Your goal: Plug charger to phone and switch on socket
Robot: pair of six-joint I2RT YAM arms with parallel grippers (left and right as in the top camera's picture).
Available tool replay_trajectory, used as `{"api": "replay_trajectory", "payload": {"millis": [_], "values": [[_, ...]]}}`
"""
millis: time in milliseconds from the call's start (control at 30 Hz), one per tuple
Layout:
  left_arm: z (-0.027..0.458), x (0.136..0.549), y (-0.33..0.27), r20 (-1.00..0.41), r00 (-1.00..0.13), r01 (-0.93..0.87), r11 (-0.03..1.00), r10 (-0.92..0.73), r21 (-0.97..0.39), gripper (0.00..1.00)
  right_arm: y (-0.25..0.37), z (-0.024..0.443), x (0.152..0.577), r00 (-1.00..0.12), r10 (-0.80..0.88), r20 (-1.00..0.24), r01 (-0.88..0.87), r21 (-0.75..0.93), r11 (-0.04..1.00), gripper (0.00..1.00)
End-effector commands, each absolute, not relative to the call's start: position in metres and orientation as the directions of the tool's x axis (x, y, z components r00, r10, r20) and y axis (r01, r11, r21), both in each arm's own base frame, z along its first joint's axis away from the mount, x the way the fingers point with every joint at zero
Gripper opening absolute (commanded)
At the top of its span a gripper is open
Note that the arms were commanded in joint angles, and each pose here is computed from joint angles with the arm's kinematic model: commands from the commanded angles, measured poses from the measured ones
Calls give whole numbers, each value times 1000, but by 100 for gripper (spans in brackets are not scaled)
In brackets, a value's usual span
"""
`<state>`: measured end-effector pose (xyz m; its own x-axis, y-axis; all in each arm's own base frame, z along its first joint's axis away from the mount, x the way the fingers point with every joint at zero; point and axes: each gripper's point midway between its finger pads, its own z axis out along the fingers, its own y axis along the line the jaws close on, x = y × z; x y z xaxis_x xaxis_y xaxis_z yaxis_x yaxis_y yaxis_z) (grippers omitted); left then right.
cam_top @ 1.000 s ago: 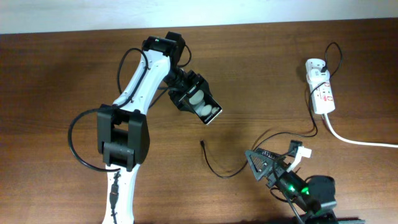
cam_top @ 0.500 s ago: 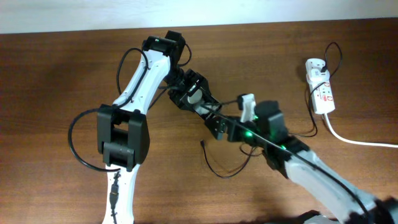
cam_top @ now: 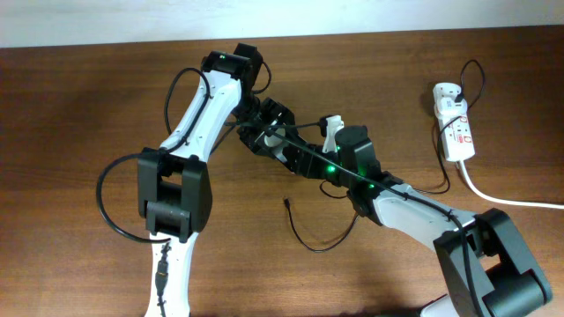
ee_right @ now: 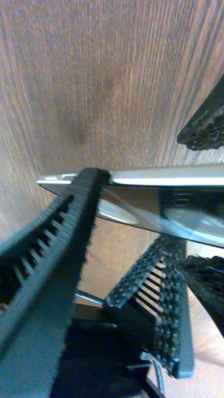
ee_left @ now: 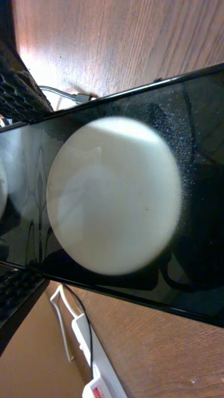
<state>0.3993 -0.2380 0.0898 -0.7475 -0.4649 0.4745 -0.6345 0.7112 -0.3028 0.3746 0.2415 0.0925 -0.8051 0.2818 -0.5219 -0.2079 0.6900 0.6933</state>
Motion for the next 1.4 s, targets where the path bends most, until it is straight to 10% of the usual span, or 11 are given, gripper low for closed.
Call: {"api": "replay_trajectory", "payload": {"millis": [0, 200, 233, 267, 300, 567, 700, 1033, 1367], "values": [[95, 407, -239, 457, -752, -637, 701, -474, -321, 0, 250, 97, 372, -817, 266, -512, -230, 713, 663, 50], [94, 407, -237, 445, -755, -635, 706, -482, -313, 0, 254, 99, 369, -828, 252, -501, -243, 725, 644, 16], [94, 407, -237, 445, -755, -635, 706, -482, -313, 20, 254, 99, 368, -830, 250, -499, -244, 727, 642, 4], [94, 407, -237, 438, -769, -618, 717, -466, -322, 89, 255, 100, 366, -833, 244, -497, -250, 731, 634, 4], [94, 409, -233, 415, -804, -573, 742, -426, -349, 99, 256, 104, 365, -835, 240, -496, -260, 738, 623, 4], [158, 433, -157, 219, -925, -381, 743, -312, -550, 99, 184, 157, 391, -747, 388, -539, -210, 746, 632, 4], [194, 422, -163, -58, -991, -80, 870, -123, -486, 99, 155, 168, 401, -734, 528, -426, -81, 828, 555, 4], [172, 370, -214, -132, -990, 84, 954, 48, -288, 99, 114, 180, 394, -782, 556, -281, -45, 916, 399, 4], [180, 334, -256, -439, -898, 299, 681, -36, -668, 99, 142, 188, 388, -808, 565, -169, 4, 956, 292, 4]]}}
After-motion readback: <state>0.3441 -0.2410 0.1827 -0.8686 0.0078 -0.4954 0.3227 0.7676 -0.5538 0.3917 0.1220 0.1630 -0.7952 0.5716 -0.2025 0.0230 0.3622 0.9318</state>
